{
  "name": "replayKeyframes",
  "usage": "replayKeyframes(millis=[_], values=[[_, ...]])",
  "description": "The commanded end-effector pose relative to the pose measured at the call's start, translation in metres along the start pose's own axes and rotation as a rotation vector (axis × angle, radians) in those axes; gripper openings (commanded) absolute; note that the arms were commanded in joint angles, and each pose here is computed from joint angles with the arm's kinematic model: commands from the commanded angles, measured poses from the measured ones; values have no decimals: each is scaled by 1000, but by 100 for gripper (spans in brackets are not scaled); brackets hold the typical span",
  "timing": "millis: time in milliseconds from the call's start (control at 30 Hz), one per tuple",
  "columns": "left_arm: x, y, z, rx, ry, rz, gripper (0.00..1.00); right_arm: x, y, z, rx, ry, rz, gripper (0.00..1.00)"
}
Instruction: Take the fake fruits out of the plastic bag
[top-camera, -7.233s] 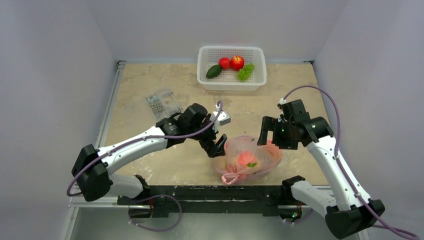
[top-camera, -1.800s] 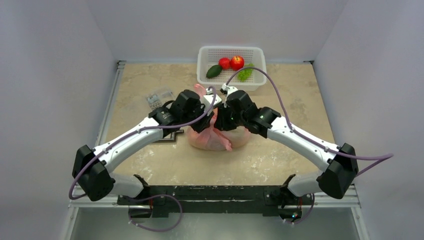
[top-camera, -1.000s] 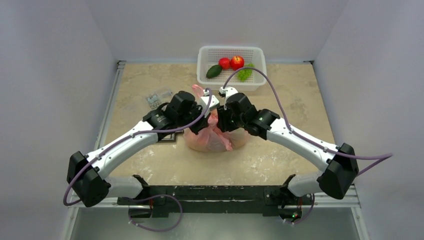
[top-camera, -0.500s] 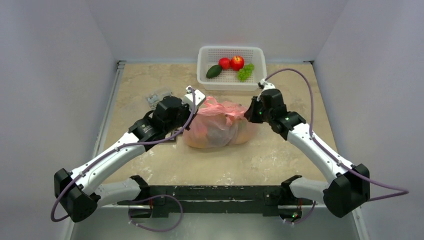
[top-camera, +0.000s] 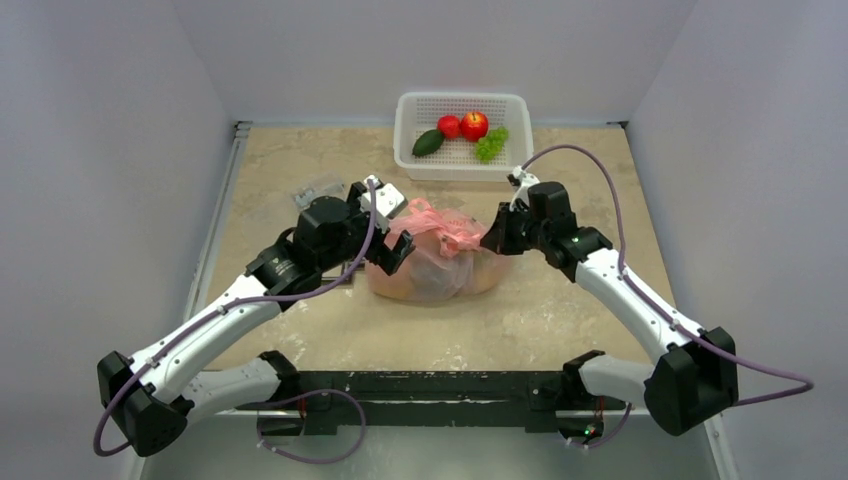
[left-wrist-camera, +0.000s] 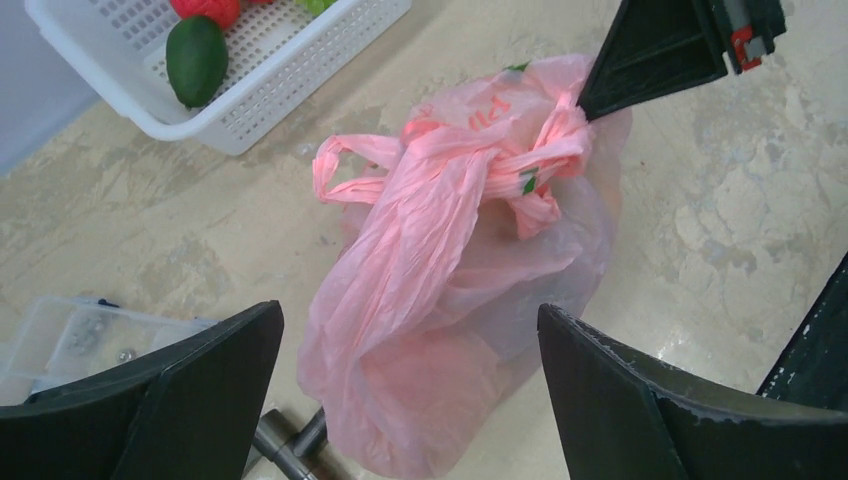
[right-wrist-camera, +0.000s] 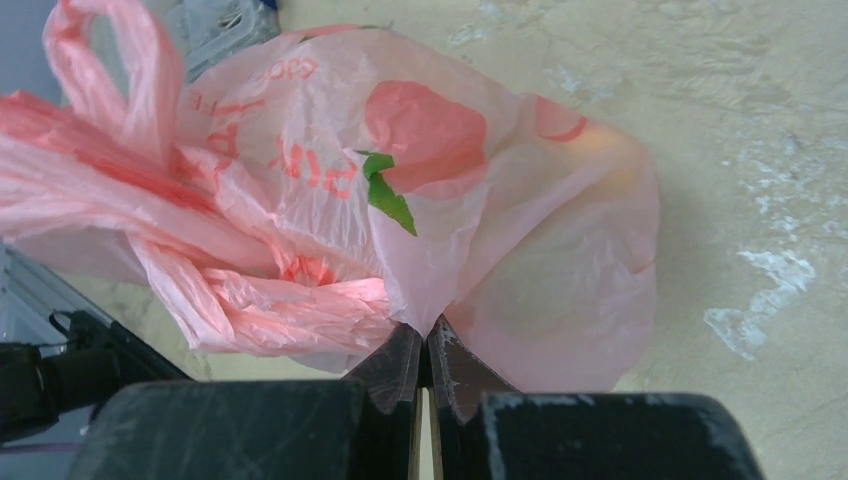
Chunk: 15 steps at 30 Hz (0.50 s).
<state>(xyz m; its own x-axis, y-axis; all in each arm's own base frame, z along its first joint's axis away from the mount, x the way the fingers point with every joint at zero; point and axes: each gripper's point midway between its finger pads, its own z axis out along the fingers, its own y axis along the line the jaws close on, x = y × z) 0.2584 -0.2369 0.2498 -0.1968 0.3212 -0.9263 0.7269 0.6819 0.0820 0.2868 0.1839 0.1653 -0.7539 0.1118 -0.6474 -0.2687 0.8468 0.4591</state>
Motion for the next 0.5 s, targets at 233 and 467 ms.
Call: replayKeyframes(millis=[233,467], values=[[-13,-14,7,94,-14,3,96,26,57,3,-151,4,-147,0],[24,-21,36,147,246,-15,76,30,58,5,-160,22,-153,0]])
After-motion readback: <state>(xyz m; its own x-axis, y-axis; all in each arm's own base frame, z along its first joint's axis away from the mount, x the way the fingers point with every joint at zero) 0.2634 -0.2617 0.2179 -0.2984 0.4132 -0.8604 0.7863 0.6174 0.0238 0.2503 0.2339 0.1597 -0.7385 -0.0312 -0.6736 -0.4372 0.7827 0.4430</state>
